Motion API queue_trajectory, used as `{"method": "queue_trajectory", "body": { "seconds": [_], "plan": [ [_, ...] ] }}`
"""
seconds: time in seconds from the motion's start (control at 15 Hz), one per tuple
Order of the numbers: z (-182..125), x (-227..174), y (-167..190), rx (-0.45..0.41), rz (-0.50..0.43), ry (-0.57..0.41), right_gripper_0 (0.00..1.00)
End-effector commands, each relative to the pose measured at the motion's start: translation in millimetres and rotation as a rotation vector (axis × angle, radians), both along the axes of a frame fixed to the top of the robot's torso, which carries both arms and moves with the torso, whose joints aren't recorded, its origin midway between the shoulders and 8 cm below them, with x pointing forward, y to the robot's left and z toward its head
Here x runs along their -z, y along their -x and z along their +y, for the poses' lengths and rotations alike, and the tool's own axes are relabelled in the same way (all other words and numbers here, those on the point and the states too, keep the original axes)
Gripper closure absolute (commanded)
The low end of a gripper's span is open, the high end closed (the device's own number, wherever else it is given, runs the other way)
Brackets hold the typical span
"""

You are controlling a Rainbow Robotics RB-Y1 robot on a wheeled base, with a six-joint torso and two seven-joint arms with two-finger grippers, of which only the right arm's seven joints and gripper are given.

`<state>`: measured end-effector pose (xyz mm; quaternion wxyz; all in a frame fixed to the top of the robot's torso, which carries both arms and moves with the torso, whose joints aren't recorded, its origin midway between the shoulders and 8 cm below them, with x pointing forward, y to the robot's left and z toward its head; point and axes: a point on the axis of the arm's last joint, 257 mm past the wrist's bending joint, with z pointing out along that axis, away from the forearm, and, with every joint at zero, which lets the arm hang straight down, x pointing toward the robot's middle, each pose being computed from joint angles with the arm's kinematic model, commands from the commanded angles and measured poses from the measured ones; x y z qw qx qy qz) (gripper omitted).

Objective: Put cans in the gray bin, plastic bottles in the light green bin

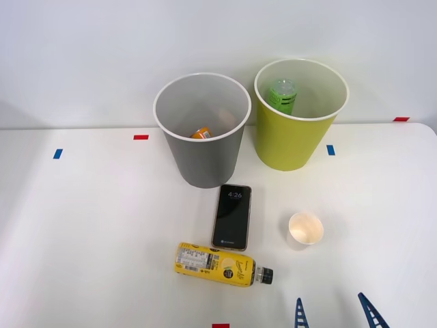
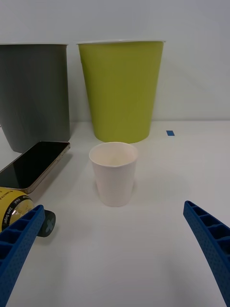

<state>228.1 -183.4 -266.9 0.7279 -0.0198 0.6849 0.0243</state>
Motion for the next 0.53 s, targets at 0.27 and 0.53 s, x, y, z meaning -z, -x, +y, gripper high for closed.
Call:
{"method": "queue_trajectory", "body": {
  "seconds": [0.27,0.53],
  "plan": [
    [0.0,0.1,0.0,0.0,0.0,0.0,0.0],
    [0.0,0.1,0.0,0.0,0.0,0.0,0.0]
  ]
}}
